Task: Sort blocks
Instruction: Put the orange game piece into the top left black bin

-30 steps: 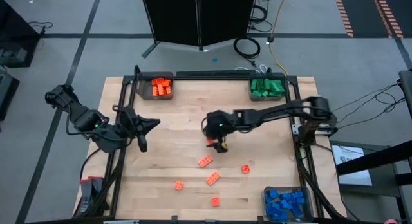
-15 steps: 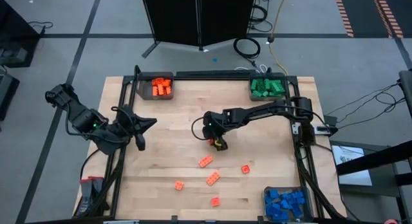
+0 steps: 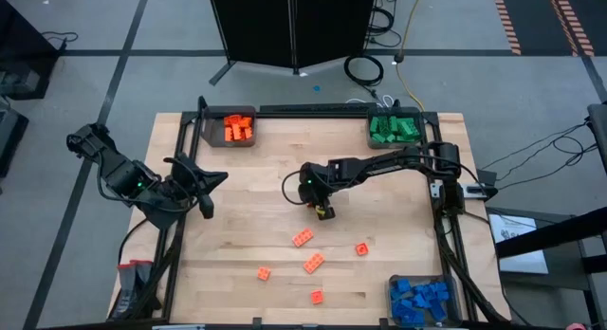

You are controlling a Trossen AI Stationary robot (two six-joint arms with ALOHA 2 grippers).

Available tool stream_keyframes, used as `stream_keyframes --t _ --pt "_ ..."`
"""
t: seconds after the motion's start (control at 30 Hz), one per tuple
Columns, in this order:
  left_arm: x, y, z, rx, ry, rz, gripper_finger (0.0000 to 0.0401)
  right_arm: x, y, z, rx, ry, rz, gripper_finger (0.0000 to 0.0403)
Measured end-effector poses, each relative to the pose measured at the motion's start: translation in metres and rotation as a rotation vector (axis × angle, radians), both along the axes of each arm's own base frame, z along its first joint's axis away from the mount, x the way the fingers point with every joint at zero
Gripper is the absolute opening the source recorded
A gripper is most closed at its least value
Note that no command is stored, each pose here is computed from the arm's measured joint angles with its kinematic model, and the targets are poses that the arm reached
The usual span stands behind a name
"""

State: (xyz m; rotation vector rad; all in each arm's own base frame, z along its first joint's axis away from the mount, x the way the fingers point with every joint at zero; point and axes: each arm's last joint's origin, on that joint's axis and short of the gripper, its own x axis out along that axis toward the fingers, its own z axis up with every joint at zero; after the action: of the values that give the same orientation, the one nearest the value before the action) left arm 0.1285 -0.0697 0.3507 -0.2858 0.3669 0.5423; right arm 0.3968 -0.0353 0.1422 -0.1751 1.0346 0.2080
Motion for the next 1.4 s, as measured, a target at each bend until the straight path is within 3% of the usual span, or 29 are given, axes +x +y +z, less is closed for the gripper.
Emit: stream_keyframes --t 0.17,0.3,0.4,0.53,0.7,0.93,0.97,1.03,1.13,1.2,1.4 --pt "-0.002 0.002 0.001 -0.005 -0.006 0.000 0.0000 0.002 0.000 0.004 0.013 0.008 -0.025 0.0105" --pt "-0.010 0.008 0.006 -0.033 -0.042 0.000 0.0000 0.022 -0.004 0.037 0.012 -0.079 -0.039 0.0105" --pt "-0.019 0.015 0.010 -0.053 -0.069 0.000 0.0000 0.042 -0.012 0.075 0.011 -0.247 -0.072 0.0105" --pt "-0.026 0.021 0.013 -0.040 -0.084 -0.005 0.0000 0.063 -0.033 0.126 0.020 -0.575 -0.149 0.0105" --pt "-0.030 0.024 0.015 0.002 -0.081 -0.011 0.0000 0.089 -0.082 0.157 0.104 -0.900 -0.323 0.0105" --pt "-0.032 0.025 0.014 0.031 -0.059 -0.021 0.0000 0.148 -0.142 0.149 0.246 -1.024 -0.480 0.0105" --pt "-0.032 0.026 0.014 0.032 -0.057 -0.021 0.0000 0.155 -0.147 0.137 0.262 -1.024 -0.494 0.0105" --pt "-0.034 0.027 0.014 0.037 -0.051 -0.021 0.0000 0.156 -0.153 0.119 0.328 -1.137 -0.520 0.0105" --pt "-0.035 0.028 0.014 0.039 -0.049 -0.021 0.0000 0.157 -0.162 0.086 0.441 -1.083 -0.690 0.0105" --pt "-0.036 0.029 0.014 0.038 -0.050 -0.021 0.0000 0.160 -0.166 0.069 0.475 -1.057 -0.728 0.0105" --pt "-0.037 0.029 0.014 0.039 -0.049 -0.021 0.0000 0.163 -0.167 0.050 0.523 -1.040 -0.861 0.0105"
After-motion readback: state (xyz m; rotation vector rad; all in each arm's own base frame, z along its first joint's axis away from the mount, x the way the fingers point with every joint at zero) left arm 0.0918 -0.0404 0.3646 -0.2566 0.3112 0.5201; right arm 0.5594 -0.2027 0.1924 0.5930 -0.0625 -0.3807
